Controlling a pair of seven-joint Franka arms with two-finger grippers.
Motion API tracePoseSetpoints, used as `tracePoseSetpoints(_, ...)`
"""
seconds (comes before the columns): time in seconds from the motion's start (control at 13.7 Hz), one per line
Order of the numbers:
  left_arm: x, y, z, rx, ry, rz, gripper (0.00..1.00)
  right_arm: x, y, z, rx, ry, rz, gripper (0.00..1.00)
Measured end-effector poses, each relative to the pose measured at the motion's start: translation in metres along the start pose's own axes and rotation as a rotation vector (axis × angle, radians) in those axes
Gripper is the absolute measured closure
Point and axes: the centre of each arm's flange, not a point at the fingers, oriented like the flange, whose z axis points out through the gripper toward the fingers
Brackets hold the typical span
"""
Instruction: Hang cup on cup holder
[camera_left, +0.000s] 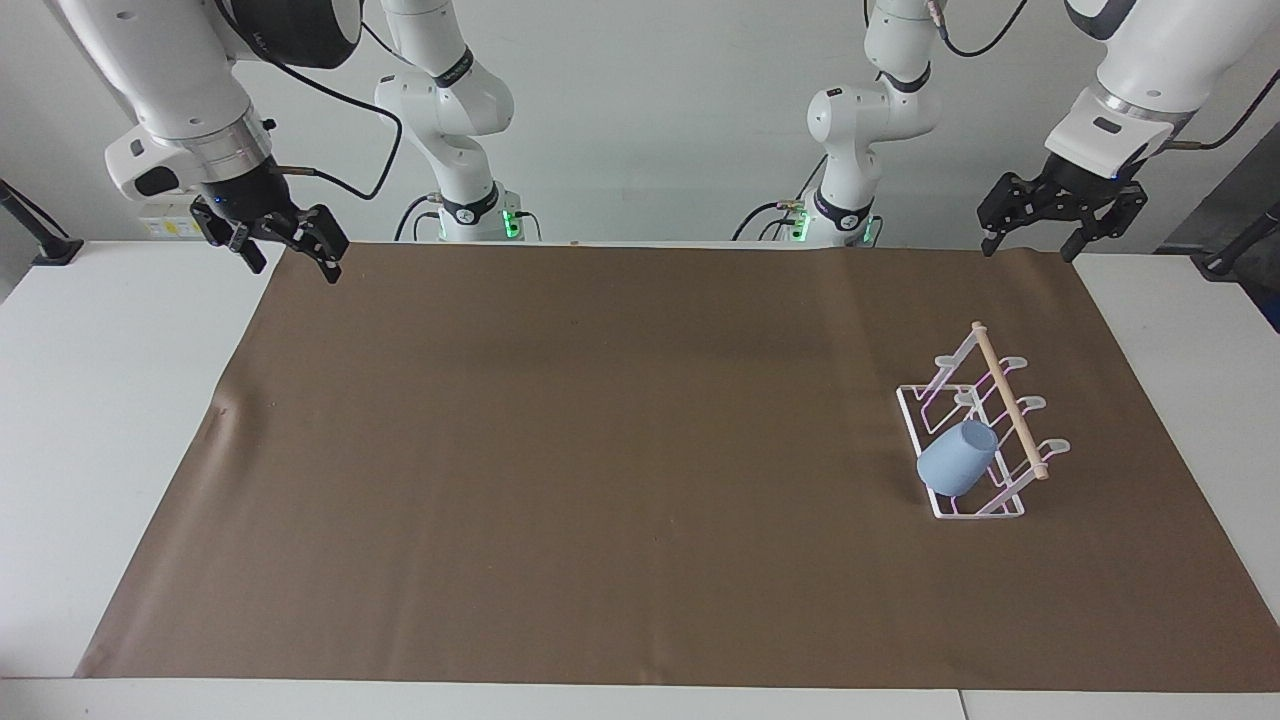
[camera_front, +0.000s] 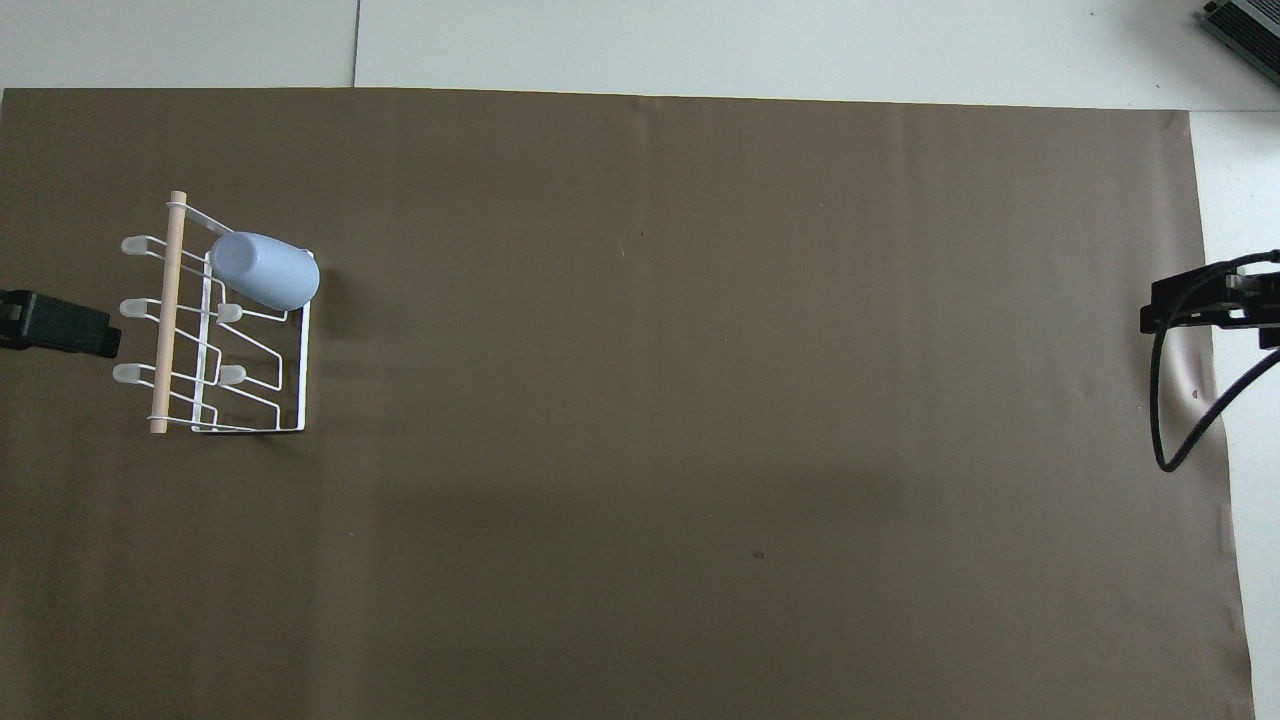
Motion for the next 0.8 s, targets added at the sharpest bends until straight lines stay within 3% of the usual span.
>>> tracePoseSetpoints(0.44, -0.007, -0.018, 0.004, -0.011, -0.044, -0.028, 0.00, 0.000, 0.002, 0.000, 0.000, -0.001, 0.003, 0.00)
tracePoseSetpoints(0.8, -0.009, -0.027, 0.003, -0.013, -0.044, -0.039, 0.00, 0.000, 0.002, 0.000, 0.000, 0.000, 0.003, 0.00)
